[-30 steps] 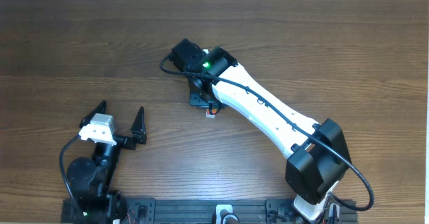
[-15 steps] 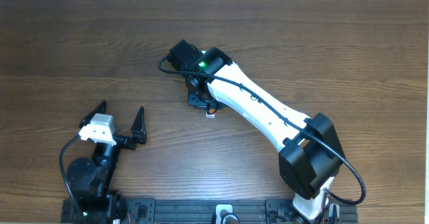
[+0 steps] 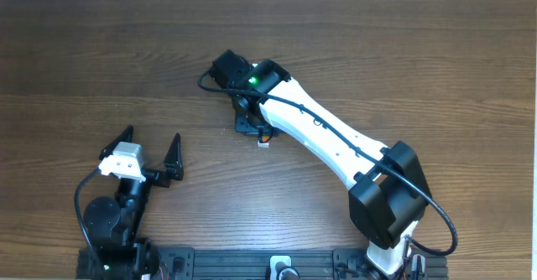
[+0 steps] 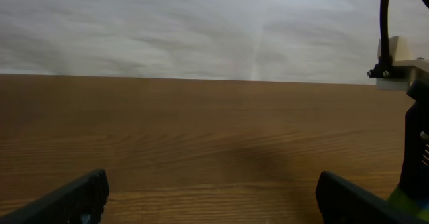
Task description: Stack Cubes
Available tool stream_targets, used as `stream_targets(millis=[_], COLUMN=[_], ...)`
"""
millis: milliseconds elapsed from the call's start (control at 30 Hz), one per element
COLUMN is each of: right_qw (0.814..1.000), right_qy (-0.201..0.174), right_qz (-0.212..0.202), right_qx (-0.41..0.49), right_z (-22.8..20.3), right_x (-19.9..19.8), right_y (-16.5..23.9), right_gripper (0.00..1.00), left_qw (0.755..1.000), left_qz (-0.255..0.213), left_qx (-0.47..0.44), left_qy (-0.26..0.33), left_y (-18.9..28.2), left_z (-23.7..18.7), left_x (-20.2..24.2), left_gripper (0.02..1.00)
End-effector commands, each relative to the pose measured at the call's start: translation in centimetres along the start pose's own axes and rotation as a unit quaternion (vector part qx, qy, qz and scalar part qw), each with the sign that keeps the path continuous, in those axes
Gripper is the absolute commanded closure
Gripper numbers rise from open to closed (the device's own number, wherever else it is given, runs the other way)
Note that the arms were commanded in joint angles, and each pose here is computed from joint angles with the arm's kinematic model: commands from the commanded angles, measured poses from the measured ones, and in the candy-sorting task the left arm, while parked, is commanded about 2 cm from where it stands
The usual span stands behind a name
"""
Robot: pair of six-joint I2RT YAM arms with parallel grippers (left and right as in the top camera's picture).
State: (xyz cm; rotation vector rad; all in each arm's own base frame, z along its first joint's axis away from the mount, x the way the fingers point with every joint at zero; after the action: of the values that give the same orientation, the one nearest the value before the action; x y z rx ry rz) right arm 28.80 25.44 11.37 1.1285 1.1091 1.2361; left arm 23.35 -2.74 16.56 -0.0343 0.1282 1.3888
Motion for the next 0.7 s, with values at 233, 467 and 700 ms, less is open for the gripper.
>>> stream_targets(millis=[233, 467, 700], right_qw=[1.0, 1.0, 1.0], right_qy=[-0.011, -0.011, -0.011], right_qz=[-0.007, -0.005, -0.006], right_qx=[0.004, 0.002, 0.003], right_z=[0.32, 0.4, 0.38], right_x=[-0.45, -0.38, -0.39], right_y=[-0.65, -0.72, -0.73], right_gripper=[0.862, 0.728, 0.597], left_qw=[1.0, 1.0, 1.0], left_qz=[-0.004, -0.004, -0.004], left_qx=[0.0, 0.0, 0.0], left_qy=[-0.007, -0.007, -0.007], left_y=[-0.03, -0.03, -0.03], left_z=[-0.27, -0.27, -0.27], left_x=[-0.09, -0.09, -0.09], left_gripper=[0.018, 0.018, 0.018])
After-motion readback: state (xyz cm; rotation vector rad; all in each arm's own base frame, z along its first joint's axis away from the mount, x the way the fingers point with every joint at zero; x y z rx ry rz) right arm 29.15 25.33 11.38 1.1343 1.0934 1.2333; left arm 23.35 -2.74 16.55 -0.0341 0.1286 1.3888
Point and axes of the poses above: each gripper's point midway between its finger pads, its own y axis back along the fingers, its own x axis along the line the jaws close on, z = x × y, the point moved 1 cm from there along y, back along the fingers
